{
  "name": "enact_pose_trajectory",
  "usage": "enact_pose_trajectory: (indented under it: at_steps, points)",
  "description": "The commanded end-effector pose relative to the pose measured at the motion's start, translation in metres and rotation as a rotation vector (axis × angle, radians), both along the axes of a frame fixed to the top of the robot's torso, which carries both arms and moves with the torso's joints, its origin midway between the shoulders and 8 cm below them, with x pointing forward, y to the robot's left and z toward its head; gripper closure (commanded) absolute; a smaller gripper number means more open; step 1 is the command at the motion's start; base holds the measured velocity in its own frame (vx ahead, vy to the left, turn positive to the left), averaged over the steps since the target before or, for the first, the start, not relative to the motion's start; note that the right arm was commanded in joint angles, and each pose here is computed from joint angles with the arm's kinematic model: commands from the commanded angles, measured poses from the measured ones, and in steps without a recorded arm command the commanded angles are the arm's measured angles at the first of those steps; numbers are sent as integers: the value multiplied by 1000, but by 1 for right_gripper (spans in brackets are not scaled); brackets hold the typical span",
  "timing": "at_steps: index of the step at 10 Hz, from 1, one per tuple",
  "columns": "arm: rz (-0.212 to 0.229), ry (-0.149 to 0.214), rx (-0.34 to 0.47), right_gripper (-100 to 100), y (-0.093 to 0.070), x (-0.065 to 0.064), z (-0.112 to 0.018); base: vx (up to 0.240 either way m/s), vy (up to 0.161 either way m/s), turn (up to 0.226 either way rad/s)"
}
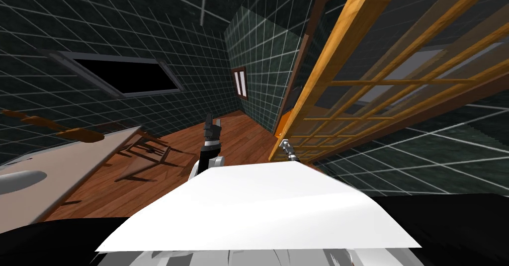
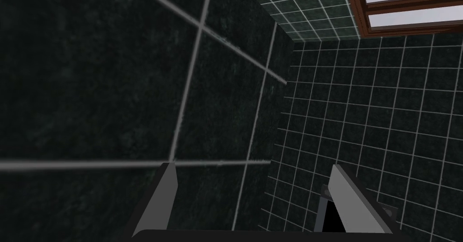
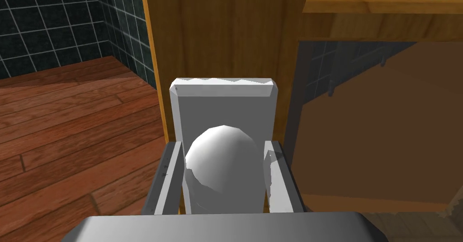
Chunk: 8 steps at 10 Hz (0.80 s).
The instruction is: Pull the door open
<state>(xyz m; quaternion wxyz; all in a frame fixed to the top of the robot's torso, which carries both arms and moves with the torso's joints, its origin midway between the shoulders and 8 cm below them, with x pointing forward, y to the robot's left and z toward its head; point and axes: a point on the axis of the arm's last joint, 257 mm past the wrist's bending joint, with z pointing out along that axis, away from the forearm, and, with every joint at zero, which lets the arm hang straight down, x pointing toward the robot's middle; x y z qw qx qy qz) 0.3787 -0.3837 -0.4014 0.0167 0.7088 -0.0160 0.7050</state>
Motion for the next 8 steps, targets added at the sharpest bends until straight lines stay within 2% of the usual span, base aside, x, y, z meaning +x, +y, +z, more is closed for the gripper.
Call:
enact_pose_trajectory:
  at_steps: [1,8]
  points:
    - [14,-2,-1,100,-3,-8,0,-147,7,159]
    - [74,-6,0,100,-13,-40,1,-198,-51,143]
